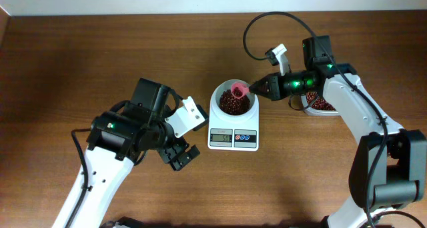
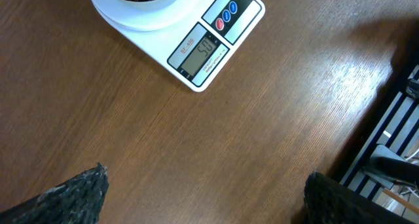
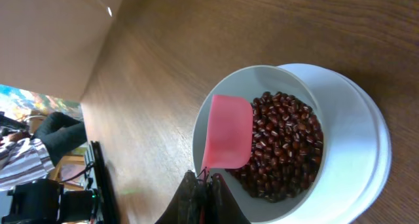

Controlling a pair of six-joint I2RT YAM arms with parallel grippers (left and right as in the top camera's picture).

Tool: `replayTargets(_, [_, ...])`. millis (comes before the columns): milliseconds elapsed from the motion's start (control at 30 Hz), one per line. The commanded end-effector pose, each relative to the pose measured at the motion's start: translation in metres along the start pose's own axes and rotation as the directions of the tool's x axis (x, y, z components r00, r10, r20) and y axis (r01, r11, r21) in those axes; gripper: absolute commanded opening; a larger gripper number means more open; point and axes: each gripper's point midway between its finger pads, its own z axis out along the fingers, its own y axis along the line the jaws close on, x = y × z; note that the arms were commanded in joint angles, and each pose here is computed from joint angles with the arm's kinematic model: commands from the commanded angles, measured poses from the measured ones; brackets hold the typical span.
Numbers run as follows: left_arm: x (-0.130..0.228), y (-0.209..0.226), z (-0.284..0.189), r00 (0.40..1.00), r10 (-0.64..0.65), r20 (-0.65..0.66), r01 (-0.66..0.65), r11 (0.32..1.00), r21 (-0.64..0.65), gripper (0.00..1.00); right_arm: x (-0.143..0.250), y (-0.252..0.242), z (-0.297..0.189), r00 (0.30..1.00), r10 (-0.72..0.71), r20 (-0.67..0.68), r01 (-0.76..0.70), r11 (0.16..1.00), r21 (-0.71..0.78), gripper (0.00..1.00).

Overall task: Scoop and weigh 50g on scale
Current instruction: 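Move the empty pink scoop back over the bean tub with right gripper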

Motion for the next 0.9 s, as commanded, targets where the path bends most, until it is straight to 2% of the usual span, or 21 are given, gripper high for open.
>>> replayTargets(0, [0.0, -0.001, -0.001, 1.0, 0.015, 0.01, -0.015, 1.0, 0.005, 0.99, -0.005, 0.021, -0.003, 1.0, -0.014, 0.02, 0.016, 0.996, -0.085, 0.04])
replayTargets(167, [0.0, -0.001, -0.001, 1.0, 0.015, 0.01, -0.015, 1.0, 0.005, 0.99, -0.01, 0.035, -0.016, 0.998, 0.015, 0.054, -0.004, 0.978, -0.207, 0.04])
replayTargets(433, [0.0, -0.001, -0.001, 1.0, 0.015, 0.01, -0.015, 1.0, 0.005, 0.99, 0.003, -0.001, -0.063, 0.968, 0.238, 0.079, -0.223, 0.961, -0.163, 0.04])
replayTargets(667, [0.0, -0.001, -0.001, 1.0, 0.015, 0.01, -0.015, 1.0, 0.005, 0.99, 0.006, -0.051, -0.131, 0.906, 0.353, 0.235, -0.337, 0.936, -0.106, 0.04])
replayTargets(867, [0.0, -0.001, -0.001, 1.0, 0.015, 0.01, -0.015, 1.0, 0.005, 0.99, 0.038, -0.085, -0.203, 0.841, 0.389, 0.375, -0.399, 0.915, -0.053, 0.04])
